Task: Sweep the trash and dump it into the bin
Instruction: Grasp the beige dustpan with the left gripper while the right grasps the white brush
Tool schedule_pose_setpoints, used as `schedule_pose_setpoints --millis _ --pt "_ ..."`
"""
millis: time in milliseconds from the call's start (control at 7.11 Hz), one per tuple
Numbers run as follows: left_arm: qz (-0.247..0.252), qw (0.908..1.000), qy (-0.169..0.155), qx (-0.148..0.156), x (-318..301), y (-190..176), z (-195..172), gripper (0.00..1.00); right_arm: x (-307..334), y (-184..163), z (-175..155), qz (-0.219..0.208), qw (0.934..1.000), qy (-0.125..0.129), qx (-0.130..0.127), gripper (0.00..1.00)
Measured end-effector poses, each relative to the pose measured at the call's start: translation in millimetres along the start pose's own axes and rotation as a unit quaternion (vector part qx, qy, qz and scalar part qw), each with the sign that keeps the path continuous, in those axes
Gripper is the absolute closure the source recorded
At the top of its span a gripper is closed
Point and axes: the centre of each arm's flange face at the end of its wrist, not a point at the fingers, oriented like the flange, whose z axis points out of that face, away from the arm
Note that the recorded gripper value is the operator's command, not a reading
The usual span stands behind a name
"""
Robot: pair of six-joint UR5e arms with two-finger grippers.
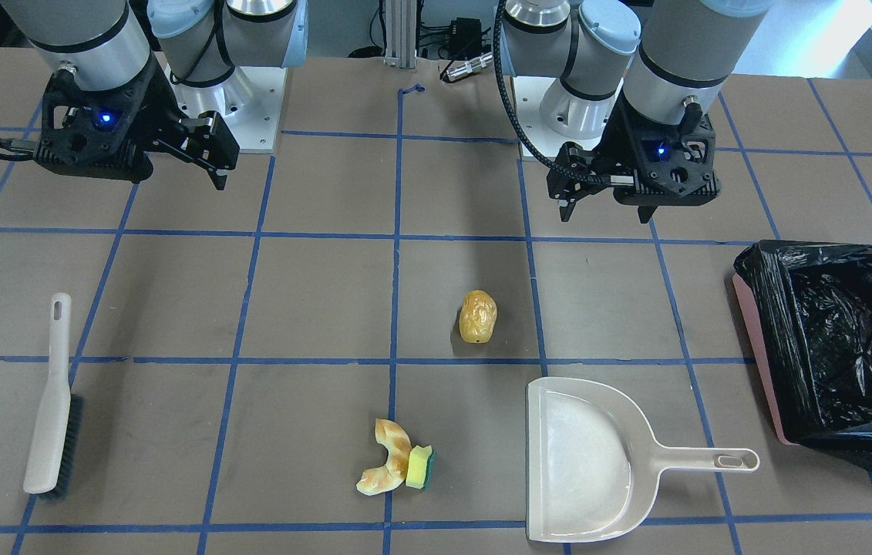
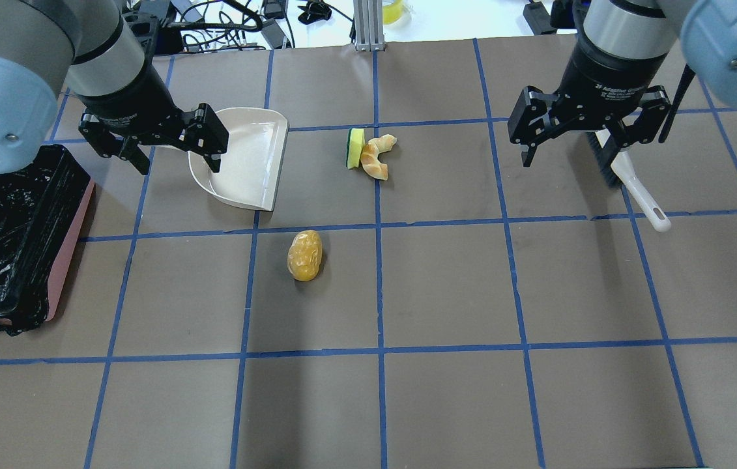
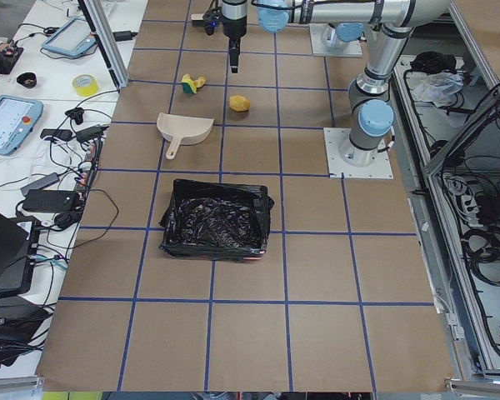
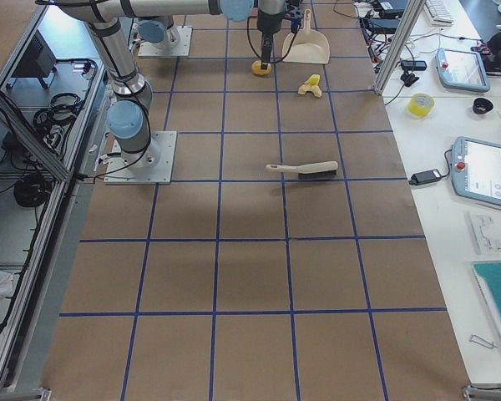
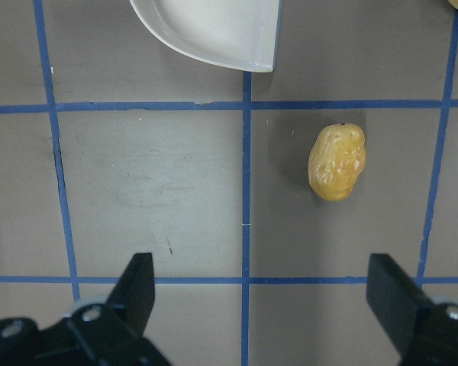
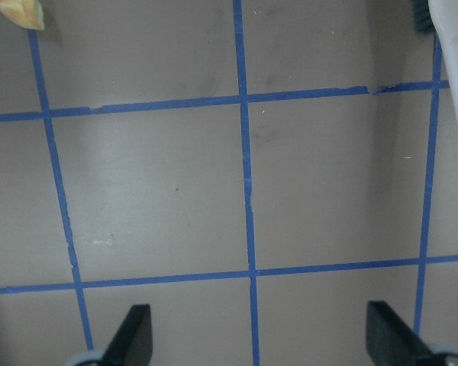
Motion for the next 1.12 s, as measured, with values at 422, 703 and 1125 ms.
schedule_pose_setpoints --millis 422,703,1125 --pt "-0.109 0.9937 0.005 0.025 -72 -24 -4 0.00 59 -38 53 -0.068 0.9944 0.011 -0.080 0.00" --pt "-0.270 0.9609 0.011 0.061 -96 -40 2 0.00 101 -78 85 -0.082 0.9944 0.018 -0.064 0.00" --pt "-0.522 0.8509 0.025 0.052 -103 -61 44 0.00 173 -142 152 -0.074 0.9950 0.042 -0.052 0.00"
